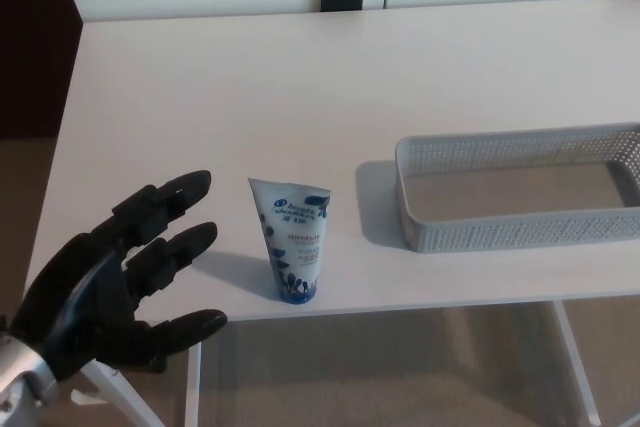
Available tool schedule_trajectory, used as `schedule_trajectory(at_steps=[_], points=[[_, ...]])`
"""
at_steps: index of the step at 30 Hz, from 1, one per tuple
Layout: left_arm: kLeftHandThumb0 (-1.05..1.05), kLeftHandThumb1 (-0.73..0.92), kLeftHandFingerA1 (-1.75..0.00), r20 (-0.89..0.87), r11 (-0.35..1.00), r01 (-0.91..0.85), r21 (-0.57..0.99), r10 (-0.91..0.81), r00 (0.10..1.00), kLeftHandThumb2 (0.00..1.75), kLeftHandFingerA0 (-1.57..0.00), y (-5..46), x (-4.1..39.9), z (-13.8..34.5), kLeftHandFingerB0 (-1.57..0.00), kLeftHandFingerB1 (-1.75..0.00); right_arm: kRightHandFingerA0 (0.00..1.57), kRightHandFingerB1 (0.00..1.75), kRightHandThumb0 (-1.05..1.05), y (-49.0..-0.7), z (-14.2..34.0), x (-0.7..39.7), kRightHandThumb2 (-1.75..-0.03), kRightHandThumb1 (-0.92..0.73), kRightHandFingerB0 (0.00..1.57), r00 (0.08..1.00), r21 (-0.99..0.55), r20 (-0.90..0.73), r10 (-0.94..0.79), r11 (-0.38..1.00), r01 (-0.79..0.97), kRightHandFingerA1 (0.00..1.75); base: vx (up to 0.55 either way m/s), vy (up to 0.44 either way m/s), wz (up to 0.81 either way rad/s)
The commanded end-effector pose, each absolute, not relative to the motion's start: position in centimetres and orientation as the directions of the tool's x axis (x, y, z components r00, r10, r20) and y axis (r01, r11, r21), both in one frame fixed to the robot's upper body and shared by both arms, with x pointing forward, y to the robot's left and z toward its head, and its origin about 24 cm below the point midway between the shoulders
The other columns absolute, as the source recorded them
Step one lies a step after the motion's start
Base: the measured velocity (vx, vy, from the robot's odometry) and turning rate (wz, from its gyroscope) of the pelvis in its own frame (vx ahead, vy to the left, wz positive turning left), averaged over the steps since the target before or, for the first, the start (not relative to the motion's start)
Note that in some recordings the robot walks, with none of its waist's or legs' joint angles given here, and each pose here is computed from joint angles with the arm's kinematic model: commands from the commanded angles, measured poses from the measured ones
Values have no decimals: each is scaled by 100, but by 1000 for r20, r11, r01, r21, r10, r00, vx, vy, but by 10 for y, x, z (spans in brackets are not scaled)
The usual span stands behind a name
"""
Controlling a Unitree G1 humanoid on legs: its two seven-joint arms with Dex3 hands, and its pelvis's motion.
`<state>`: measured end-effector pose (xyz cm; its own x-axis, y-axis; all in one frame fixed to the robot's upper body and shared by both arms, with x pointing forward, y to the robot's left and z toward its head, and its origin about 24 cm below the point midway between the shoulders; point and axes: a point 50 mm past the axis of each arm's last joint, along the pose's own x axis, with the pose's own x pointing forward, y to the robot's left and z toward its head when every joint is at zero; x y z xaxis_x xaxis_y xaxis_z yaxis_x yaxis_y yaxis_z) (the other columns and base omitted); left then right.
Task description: The robot walks towards a table in front, picks a shampoo with left hand and puts it in a small grey container
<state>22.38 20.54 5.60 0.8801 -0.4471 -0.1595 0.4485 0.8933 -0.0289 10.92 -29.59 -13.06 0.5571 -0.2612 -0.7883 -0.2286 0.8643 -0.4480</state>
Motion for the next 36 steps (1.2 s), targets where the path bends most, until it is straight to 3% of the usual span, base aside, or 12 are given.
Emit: schedule_trajectory(at_steps=[1, 2, 5, 6, 8, 18, 25, 26, 29, 31, 33, 36], points=[[-44, 31, -27, -184, 903, 428, 32, -416, 891, 70, 0, 207, 231, 52, 0, -23, 67, 52, -37, -301, -129, 106, -78, -55, 52, 552, -455, -788, -274, 863, -221, 59, 0, 0, 0], [-44, 31, -27, -188, 904, 427, 35, -414, 891, 70, 0, 207, 234, 51, 0, -23, 75, 40, -30, -300, -129, 107, -59, -64, 57, 552, -458, -787, -275, 860, -224, 48, 0, 0, 0], [-46, 31, -26, -190, 898, 433, 85, -412, 891, 71, 0, 202, 240, 50, 0, -22, 76, 40, -31, -301, -129, 108, -59, -65, 56, 558, -461, -782, -277, 860, -218, 49, 0, 0, 0], [-47, 32, -25, -190, 894, 437, 99, -414, 890, 71, 0, 201, 241, 49, 0, -22, 68, 52, -37, -301, -129, 108, -78, -55, 52, 557, -459, -782, -278, 862, -215, 59, 0, 0, 0], [-46, 31, -25, -185, 889, 438, 131, -412, 892, 69, 0, 198, 245, 49, -4, -25, 75, 40, -30, -300, -128, 111, -59, -65, 56, 563, -460, -779, -276, 862, -213, 48, 0, 0, 0], [-42, 29, -29, -181, 850, 472, 235, -438, 880, 70, -1, 183, 250, 49, -2, -26, 69, 51, -38, -300, -126, 119, -78, -55, 52, 572, -465, -771, -278, 861, -207, 58, 0, 0, 0], [-42, 30, -27, -168, 835, 493, 245, -465, 869, 70, 0, 175, 250, 50, -1, -26, 66, 50, -36, -299, -126, 122, -77, -56, 52, 576, -455, -770, -274, 869, -195, 56, 0, 0, 0], [-43, 30, -27, -167, 832, 496, 250, -467, 868, 70, 0, 174, 250, 50, -1, -25, 71, 40, -28, -299, -126, 123, -59, -65, 55, 577, -454, -770, -272, 869, -196, 46, 0, 0, 0], [-44, 30, -27, -177, 825, 507, 248, -476, 861, 70, -1, 169, 250, 49, -2, -24, 68, 51, -37, -298, -126, 124, -78, -57, 51, 578, -455, -769, -272, 868, -198, 58, 0, 0, 0], [-44, 30, -27, -178, 825, 512, 239, -481, 859, 70, -1, 166, 249, 49, -2, -25, 76, 40, -31, -298, -126, 124, -60, -64, 55, 578, -453, -770, -271, 870, -196, 48, 0, 0, 0], [-45, 44, -26, -177, 825, 517, 227, -487, 855, 54, -3, 165, 248, 49, -2, -24, 76, 40, -32, -297, -126, 124, -60, -64, 55, 579, -452, -770, -268, 870, -198, 47, 0, 0, 0], [-49, 32, -26, -174, 824, 518, 230, -489, 855, 70, -2, 164, 247, 49, -4, -23, 67, 50, -37, -297, -126, 124, -77, -56, 51, 576, -449, -772, -268, 872, -195, 57, 0, 0, 0]])
